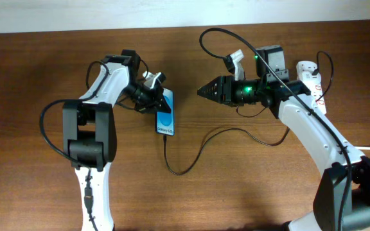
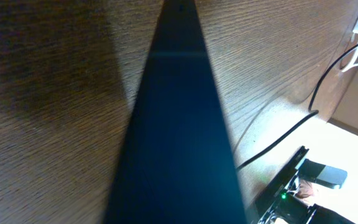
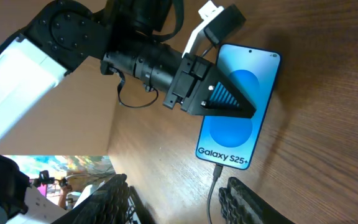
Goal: Plug charger to phone and switch on socket
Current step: 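Lower the phone flat onto the table and open the left gripper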
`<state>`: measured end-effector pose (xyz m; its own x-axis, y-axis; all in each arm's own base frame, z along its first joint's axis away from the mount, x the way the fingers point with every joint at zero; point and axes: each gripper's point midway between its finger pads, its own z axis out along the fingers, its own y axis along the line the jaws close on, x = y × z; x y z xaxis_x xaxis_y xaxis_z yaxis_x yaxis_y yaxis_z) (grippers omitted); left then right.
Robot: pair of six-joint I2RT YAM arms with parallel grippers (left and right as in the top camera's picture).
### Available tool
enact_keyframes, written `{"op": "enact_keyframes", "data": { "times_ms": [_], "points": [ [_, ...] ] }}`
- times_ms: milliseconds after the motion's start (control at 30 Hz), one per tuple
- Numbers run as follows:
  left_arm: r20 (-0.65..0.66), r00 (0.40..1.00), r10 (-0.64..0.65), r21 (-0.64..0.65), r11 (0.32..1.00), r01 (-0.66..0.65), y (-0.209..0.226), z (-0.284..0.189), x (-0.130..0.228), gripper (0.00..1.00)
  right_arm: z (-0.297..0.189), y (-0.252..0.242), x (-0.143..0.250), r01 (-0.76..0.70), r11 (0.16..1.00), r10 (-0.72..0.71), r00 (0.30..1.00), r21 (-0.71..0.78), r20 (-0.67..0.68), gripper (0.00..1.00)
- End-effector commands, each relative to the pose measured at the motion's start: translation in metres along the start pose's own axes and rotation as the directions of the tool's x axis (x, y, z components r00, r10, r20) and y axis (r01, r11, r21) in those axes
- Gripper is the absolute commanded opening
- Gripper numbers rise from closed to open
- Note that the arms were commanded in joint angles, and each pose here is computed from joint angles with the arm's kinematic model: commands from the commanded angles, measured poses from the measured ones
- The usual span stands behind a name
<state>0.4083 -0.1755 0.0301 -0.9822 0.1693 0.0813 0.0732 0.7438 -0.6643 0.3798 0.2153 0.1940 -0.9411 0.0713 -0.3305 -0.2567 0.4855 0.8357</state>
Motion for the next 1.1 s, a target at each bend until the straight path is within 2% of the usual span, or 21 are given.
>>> {"op": "enact_keyframes", "data": {
  "times_ms": [0, 200, 567, 1067],
  "points": [
    [0.006, 1.000, -0.022, 0.000, 1.000, 0.022, -0.001, 0.001, -0.002, 0.00, -0.002, 0.005, -0.003, 0.031, 0.999, -0.031, 0.999, -0.009, 0.006, 0.52],
    [0.026, 0.993, -0.112, -0.173, 0.978, 0.114, 0.025, 0.001, -0.003, 0.00, -0.002, 0.005, -0.003, 0.031, 0.999, -0.031, 0.999, -0.009, 0.006, 0.52],
    [0.028, 0.994, -0.102, -0.200, 0.974, 0.105, 0.027, 0.004, -0.004, 0.00, -0.002, 0.005, -0.003, 0.031, 0.999, -0.031, 0.999, -0.009, 0.006, 0.52],
    [0.024, 0.994, -0.105, -0.201, 0.974, 0.108, 0.027, 0.004, -0.003, 0.31, -0.002, 0.005, -0.003, 0.031, 0.999, -0.031, 1.000, -0.009, 0.006, 0.52]
  ]
}}
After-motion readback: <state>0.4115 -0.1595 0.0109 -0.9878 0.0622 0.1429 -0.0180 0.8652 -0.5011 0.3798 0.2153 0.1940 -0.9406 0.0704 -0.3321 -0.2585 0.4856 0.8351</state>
